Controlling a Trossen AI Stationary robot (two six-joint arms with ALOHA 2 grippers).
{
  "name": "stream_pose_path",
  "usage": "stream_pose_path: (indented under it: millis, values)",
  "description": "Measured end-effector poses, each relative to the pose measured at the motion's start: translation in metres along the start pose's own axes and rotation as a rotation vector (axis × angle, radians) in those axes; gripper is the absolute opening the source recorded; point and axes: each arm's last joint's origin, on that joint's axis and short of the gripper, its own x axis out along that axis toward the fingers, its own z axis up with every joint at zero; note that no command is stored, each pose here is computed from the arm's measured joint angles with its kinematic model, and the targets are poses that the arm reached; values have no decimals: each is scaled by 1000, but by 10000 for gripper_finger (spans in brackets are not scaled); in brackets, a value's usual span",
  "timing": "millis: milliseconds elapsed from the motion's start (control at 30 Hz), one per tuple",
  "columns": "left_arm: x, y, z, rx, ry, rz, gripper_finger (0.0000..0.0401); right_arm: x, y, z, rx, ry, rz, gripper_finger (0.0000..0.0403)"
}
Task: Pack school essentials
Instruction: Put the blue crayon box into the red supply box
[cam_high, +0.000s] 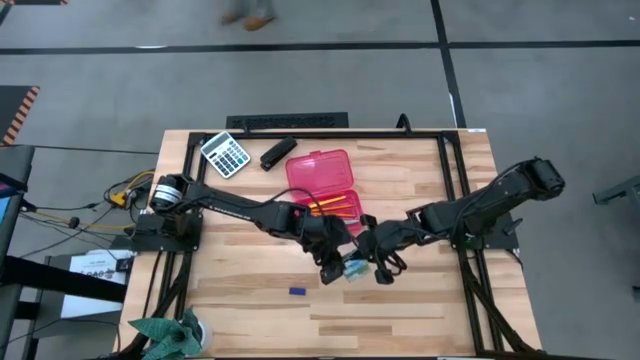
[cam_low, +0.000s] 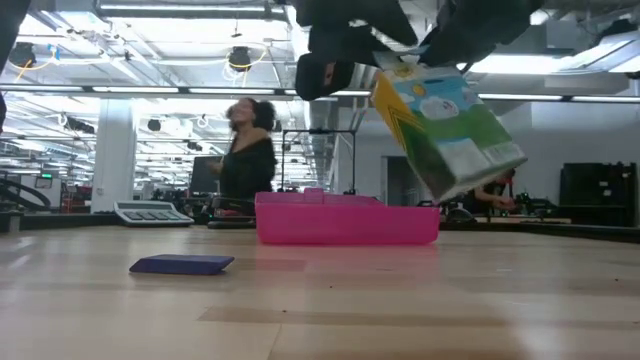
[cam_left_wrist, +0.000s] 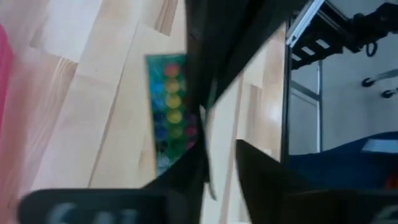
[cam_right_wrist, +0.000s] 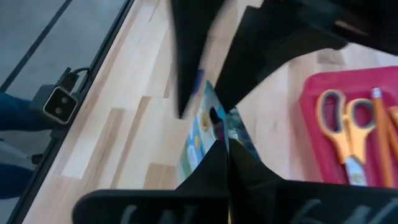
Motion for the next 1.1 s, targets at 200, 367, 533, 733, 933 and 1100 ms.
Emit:
stream_pose_path:
  millis: [200, 367, 533, 733, 933, 1100]
  values:
    - [-32, -4, 0, -32, 18, 9, 189, -18, -28, 10, 17, -43, 9, 1]
    - [-79, -16, -4, -25, -31, 65, 230, -33, -76, 12, 72, -52, -31, 1]
    - [-118, -28, -6, -28, -186, 142, 235, -33, -131, 5, 175, -48, 8, 1]
    - [-142, -37, -12, -38, -283, 188, 226, -20, -174, -10, 288, -41, 100, 0]
    - [-144, -39, -17, -35, -274, 223, 221, -9, -191, -19, 336, -42, 152, 0]
    - [-143, -38, -19, -37, -266, 241, 221, 4, -197, -28, 368, -7, 170, 0]
